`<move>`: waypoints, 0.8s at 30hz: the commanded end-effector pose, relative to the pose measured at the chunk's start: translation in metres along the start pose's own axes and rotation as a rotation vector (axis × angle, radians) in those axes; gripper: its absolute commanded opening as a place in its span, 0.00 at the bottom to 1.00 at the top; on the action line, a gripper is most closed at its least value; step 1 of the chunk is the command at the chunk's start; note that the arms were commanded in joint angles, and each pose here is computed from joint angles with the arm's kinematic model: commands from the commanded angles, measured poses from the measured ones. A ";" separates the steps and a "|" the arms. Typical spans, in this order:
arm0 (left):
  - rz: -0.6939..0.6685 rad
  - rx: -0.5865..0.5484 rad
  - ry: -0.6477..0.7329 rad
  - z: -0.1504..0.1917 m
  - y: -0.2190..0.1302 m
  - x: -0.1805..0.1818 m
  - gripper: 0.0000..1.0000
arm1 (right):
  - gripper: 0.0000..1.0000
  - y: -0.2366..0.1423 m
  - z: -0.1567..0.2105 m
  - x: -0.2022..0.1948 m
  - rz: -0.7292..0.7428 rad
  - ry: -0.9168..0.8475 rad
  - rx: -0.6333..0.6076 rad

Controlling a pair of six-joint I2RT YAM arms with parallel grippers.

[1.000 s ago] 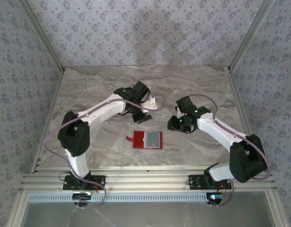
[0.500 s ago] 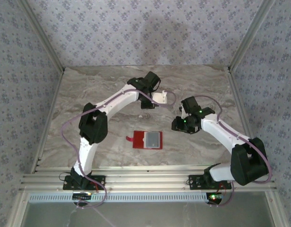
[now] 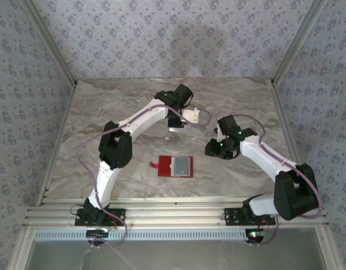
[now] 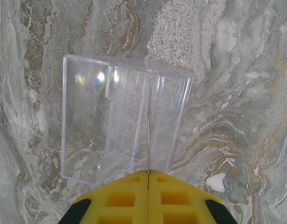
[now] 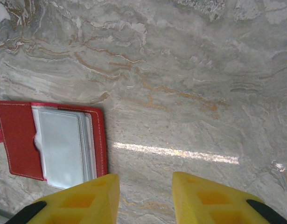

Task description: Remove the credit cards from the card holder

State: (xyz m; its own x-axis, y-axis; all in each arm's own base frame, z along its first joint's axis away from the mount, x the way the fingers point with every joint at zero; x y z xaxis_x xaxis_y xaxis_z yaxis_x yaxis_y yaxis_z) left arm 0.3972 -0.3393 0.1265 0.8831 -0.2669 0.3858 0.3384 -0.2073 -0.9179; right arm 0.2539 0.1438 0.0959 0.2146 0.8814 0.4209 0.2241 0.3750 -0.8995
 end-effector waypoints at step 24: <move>-0.025 0.026 0.097 -0.004 -0.006 0.016 0.00 | 0.35 0.000 0.003 -0.007 0.001 -0.010 0.010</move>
State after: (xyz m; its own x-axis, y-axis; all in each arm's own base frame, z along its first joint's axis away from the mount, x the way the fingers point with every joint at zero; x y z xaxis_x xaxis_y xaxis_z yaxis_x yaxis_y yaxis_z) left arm 0.4145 -0.3476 0.1555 0.8287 -0.3058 0.4688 0.4143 -0.2282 -0.8811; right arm 0.2541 0.1413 0.0945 0.2130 0.8822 0.4199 0.2233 0.3744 -0.9000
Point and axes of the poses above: each hand's point on the last joint's axis, 136 mm out from that joint toward the fingers, its own y axis out along the fingers, its own x axis along the line the jaws close on, z = x × y, the point moved 1 cm from there along -y, back along the fingers, and after that the axes turned 12 degrees about y, right-handed, at the moved point
